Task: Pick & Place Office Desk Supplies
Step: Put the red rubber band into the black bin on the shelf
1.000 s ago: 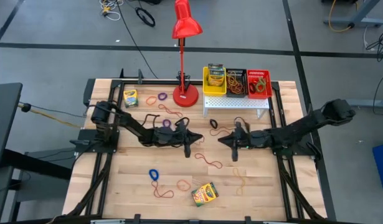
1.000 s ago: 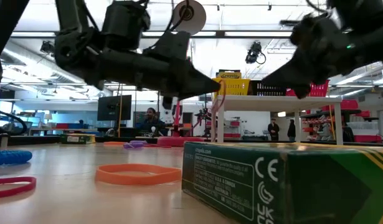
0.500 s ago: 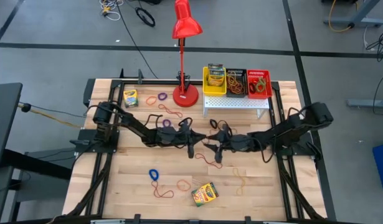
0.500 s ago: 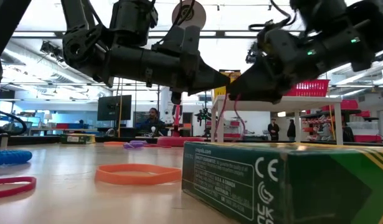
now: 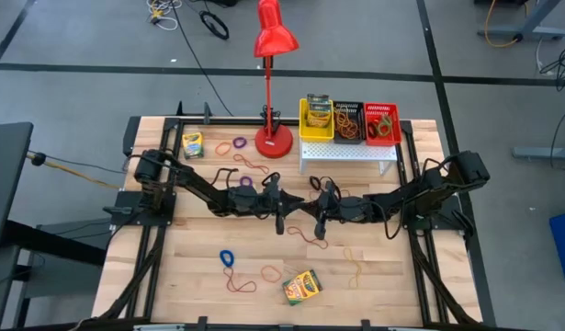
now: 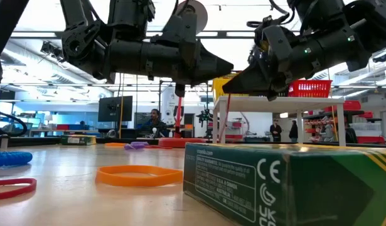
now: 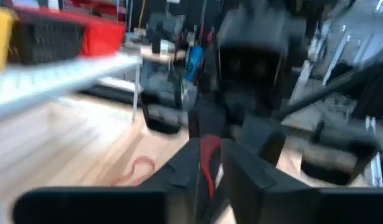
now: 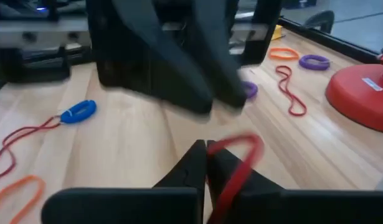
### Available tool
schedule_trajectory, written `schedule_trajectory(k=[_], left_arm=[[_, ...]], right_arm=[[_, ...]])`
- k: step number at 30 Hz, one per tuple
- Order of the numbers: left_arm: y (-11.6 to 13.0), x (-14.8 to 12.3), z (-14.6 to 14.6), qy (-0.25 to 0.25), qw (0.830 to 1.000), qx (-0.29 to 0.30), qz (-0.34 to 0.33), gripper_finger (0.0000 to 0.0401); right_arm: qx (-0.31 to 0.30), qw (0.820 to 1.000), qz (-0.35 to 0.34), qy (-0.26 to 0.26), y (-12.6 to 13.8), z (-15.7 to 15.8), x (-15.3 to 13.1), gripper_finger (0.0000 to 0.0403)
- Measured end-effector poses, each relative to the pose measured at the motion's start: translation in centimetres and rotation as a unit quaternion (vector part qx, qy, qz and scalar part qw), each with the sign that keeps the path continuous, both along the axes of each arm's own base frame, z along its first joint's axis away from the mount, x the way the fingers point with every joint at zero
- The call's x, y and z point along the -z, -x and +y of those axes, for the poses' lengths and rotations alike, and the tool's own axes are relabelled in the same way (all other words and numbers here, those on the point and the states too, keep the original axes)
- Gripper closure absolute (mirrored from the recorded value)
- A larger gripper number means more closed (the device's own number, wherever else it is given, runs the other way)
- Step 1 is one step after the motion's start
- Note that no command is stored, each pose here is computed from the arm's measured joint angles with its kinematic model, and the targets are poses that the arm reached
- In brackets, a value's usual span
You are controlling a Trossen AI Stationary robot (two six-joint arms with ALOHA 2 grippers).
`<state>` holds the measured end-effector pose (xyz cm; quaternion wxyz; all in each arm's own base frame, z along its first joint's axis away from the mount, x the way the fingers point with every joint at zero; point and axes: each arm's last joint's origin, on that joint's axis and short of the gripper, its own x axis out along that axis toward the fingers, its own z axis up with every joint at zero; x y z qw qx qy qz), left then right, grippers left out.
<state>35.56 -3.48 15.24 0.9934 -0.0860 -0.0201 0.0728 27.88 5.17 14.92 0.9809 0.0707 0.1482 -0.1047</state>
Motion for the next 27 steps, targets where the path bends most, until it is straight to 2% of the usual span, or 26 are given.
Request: schedule_trajectory(k=[5, 8, 13, 17, 21, 27], left_arm=[[1.7, -0.4, -0.3, -0.020, 1.000, 0.006, 0.000, 0.0267], [3.4, 0.0, -0.3, -0.026, 1.000, 0.007, 0.003, 0.0247], [6.2, 1.0, 0.2, -0.019, 1.000, -0.004, -0.016, 0.0250], [7.5, 1.9, 0.7, -0.029, 0.999, -0.043, -0.001, 0.0261], [7.8, 2.3, 1.0, -0.028, 0.995, -0.094, 0.019, 0.0263], [7.8, 2.3, 1.0, -0.014, 0.995, -0.096, 0.015, 0.0262]], right_arm=[[-0.004, 1.000, 0.011, 0.003, 0.2, 0.1, -0.1, 0.0397], [0.002, 1.000, 0.027, 0.010, 0.5, 0.2, 0.0, 0.0399], [0.001, 1.000, 0.024, 0.019, 1.1, 0.0, -1.3, 0.0400], [0.005, 1.000, 0.000, 0.020, 2.2, -0.5, -3.8, 0.0401], [0.022, 0.999, -0.032, 0.017, 3.8, -1.6, -6.6, 0.0401], [0.062, 0.996, -0.053, 0.047, 6.0, -3.1, -9.3, 0.0402]])
